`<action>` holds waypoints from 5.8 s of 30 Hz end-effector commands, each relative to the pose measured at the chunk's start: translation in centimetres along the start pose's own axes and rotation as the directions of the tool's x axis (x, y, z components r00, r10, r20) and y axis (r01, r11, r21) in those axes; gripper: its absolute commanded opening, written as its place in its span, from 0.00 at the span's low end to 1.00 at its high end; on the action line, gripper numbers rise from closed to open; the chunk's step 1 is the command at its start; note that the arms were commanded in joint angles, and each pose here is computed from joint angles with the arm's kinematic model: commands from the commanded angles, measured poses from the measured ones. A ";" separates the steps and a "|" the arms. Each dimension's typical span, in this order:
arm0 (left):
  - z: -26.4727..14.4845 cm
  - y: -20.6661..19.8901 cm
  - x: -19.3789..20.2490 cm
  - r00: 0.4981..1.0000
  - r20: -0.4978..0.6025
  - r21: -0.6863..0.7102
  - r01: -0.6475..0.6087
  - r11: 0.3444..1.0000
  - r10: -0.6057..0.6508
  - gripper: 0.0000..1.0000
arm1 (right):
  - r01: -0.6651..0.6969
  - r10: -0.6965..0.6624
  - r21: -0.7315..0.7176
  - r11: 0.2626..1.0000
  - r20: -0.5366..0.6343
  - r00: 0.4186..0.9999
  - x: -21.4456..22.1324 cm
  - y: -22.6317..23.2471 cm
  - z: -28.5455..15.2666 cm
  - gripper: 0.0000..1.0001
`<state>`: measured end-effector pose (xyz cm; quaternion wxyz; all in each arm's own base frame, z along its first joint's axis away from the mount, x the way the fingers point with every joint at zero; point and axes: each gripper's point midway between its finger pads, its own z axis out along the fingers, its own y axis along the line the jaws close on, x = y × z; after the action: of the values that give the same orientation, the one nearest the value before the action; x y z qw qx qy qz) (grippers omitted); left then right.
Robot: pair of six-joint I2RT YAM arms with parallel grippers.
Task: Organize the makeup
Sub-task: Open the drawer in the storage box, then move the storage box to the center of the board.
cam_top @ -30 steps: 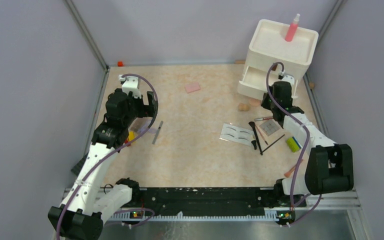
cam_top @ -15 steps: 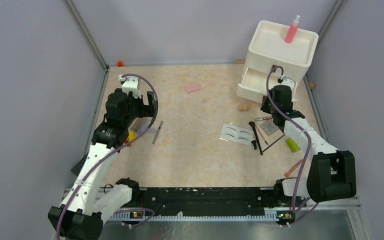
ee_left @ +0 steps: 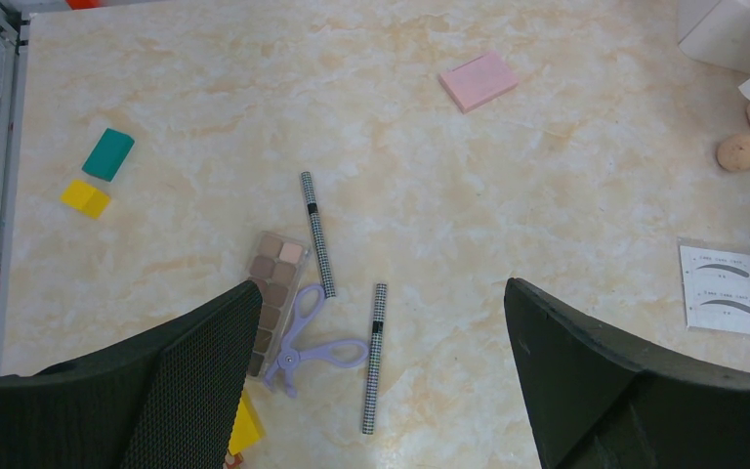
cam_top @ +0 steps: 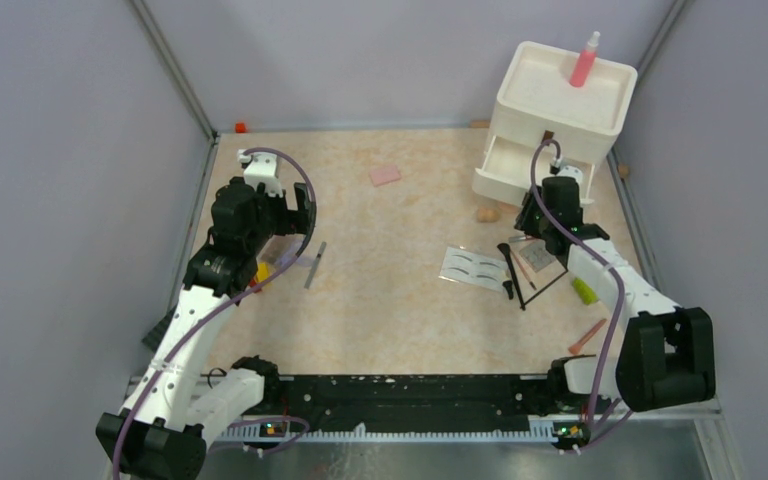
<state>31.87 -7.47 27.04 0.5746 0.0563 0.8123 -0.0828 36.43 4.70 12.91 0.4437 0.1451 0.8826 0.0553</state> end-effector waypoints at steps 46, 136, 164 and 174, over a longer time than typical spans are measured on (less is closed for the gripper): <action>0.3 -0.6 -0.9 0.999 0.041 0.038 0.004 0.999 -0.006 0.99 | 0.017 -0.054 0.166 0.986 0.224 0.973 -14.8 -11.4 5.8 0.25; 12.3 -14.1 -10.3 0.977 0.120 0.398 0.117 0.910 -0.178 0.99 | 0.166 -0.144 -0.251 0.954 0.104 0.984 -10.2 8.2 4.4 0.46; 31.2 -18.1 -14.4 0.960 0.281 0.158 -0.037 0.987 -0.009 0.44 | 0.104 -0.087 -0.234 0.967 0.085 0.993 -9.0 7.7 5.2 0.45; 32.3 -19.8 -10.2 0.984 0.178 0.167 -0.039 0.985 0.009 0.00 | 0.019 -0.017 -0.249 0.968 0.010 1.000 -7.6 7.9 4.6 0.41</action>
<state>62.22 -31.04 28.56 0.6551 0.0866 0.7387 -0.1326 46.59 8.70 15.95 0.4535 0.0673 0.8783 0.1358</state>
